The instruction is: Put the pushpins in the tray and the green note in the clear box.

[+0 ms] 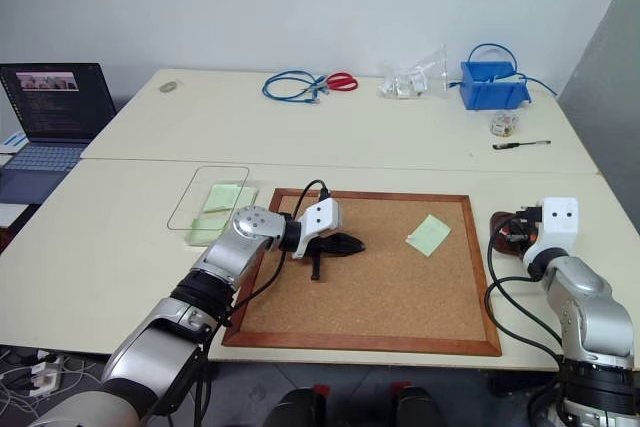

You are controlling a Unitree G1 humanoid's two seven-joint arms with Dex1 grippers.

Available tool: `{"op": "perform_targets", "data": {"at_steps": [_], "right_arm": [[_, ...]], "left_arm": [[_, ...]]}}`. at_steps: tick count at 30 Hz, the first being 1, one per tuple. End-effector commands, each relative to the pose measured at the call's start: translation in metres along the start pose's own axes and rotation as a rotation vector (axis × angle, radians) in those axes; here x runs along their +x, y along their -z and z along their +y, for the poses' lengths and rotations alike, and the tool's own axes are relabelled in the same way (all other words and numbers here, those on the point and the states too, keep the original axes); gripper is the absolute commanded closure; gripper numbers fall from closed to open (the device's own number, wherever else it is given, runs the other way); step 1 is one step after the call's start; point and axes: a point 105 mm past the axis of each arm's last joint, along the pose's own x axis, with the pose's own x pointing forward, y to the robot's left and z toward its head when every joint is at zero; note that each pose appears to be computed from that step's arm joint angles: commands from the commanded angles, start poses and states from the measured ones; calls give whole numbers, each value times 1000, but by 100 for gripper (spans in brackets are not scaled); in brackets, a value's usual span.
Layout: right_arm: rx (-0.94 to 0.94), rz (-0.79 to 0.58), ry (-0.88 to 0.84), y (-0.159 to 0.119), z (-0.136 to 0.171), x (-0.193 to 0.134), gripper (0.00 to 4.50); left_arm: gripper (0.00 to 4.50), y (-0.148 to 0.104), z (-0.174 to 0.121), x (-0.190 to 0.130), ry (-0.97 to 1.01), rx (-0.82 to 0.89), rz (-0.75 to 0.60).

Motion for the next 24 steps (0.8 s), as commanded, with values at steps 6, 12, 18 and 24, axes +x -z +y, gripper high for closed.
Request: {"op": "perform_targets", "data": {"at_steps": [6,12,18,24], "right_arm": [[-95,-71,19,-21,-4,-3,146],[-196,-147,-196,-34,38,-7,54],[-250,-200,-628,-35,110,-25,54],[-254,-141,-801,-19,143,-25,54]], "left_arm": [[450,35,-14,10,35,-59,135],[450,36,-15,10,43,-59,138],[450,37,-15,9,41,-63,140],[450,39,-17,7,43,-73,144]]}}
